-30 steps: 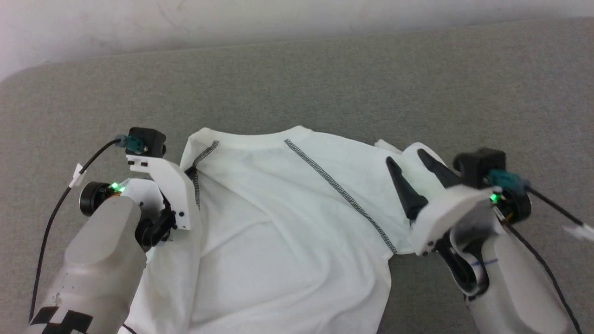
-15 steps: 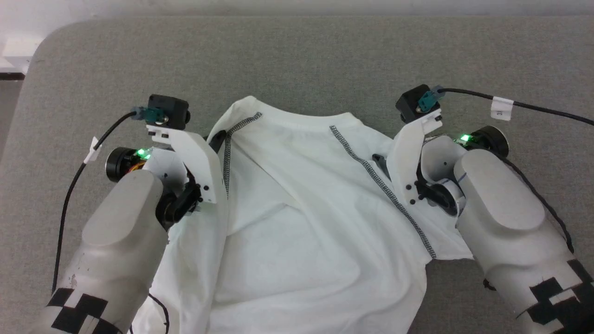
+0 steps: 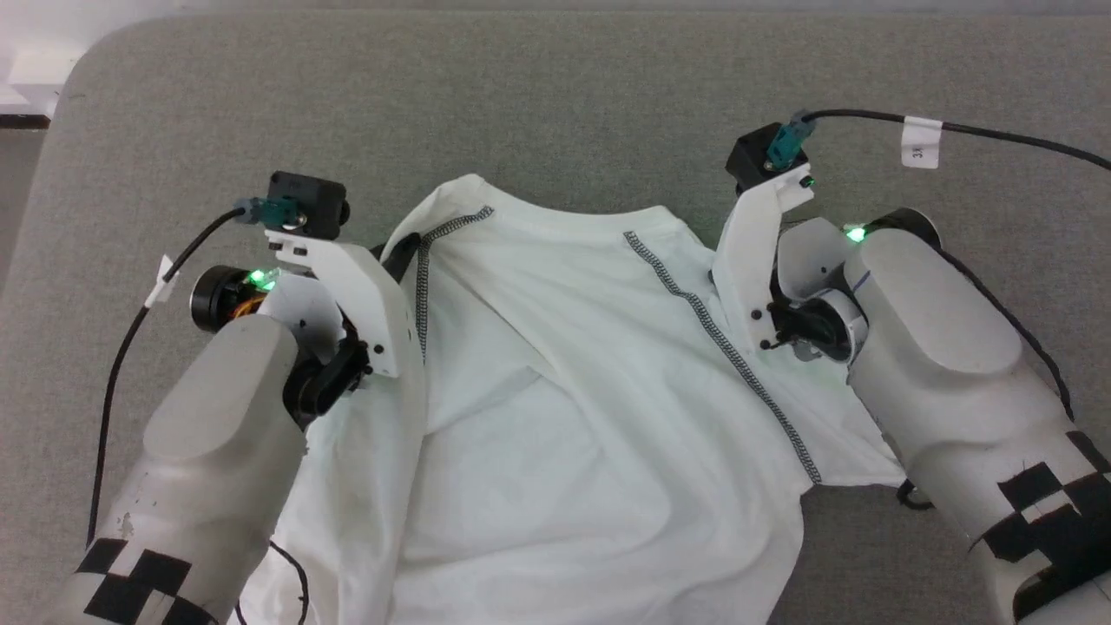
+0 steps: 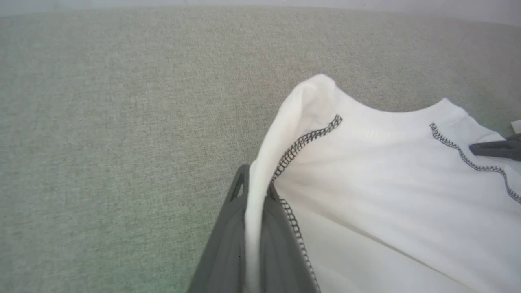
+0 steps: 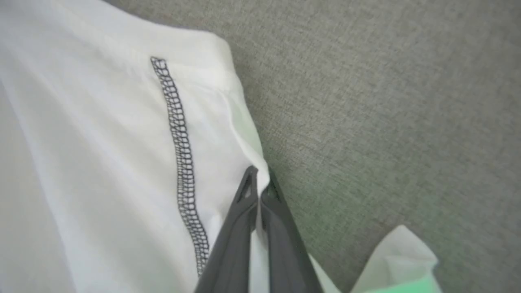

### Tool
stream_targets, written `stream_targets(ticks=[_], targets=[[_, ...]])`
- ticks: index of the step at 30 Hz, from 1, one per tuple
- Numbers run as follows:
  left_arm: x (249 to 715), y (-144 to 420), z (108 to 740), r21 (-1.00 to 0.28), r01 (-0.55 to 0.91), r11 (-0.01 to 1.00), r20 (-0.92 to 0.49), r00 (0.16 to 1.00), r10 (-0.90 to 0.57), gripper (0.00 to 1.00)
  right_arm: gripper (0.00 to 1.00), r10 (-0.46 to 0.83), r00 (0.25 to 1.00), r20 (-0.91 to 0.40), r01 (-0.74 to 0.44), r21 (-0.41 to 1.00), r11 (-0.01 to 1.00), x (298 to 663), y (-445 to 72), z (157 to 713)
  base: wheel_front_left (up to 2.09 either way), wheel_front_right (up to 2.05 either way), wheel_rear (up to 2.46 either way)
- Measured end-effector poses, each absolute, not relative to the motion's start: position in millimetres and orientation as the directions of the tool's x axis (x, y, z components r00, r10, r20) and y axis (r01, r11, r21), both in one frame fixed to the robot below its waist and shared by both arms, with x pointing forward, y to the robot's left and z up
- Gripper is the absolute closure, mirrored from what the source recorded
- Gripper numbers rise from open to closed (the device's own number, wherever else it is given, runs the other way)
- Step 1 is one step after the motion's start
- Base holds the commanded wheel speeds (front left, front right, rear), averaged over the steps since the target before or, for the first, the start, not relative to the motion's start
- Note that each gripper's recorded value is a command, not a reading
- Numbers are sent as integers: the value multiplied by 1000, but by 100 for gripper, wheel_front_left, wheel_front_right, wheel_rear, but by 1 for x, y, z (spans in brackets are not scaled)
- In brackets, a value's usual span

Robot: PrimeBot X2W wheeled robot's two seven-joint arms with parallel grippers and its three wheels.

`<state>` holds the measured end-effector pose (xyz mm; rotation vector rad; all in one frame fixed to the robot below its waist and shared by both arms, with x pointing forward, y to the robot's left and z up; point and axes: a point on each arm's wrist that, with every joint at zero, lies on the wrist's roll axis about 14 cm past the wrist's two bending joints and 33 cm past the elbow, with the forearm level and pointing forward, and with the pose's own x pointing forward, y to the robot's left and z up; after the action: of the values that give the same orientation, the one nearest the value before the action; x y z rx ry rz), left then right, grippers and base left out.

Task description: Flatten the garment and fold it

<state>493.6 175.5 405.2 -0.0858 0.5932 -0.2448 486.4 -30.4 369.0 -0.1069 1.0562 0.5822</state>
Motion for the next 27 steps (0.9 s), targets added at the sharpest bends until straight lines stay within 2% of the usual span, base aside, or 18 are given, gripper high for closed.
stream_targets(ticks=[8, 13, 18, 23, 27], targets=[[511, 190, 470, -88, 216, 972, -369, 900, -233, 100, 100, 471, 557, -684, -487, 191, 852, 503, -37, 420, 0, 0, 0], [537, 182, 548, -12, 265, 964, -207, 943, -262, 100, 100, 464, 733, -497, -474, 115, 873, 537, -60, 497, 0, 0, 0], [569, 161, 634, 75, 305, 949, -27, 952, -304, 100, 100, 396, 886, -239, -404, 16, 914, 578, -95, 594, 0, 0, 0], [603, 159, 705, 112, 280, 953, 179, 938, -297, 100, 100, 359, 933, 42, -355, -71, 932, 611, -107, 686, 0, 0, 0], [626, 161, 755, 143, 244, 959, 341, 898, -279, 100, 100, 337, 900, 276, -310, -137, 941, 624, -110, 753, 0, 0, 0]])
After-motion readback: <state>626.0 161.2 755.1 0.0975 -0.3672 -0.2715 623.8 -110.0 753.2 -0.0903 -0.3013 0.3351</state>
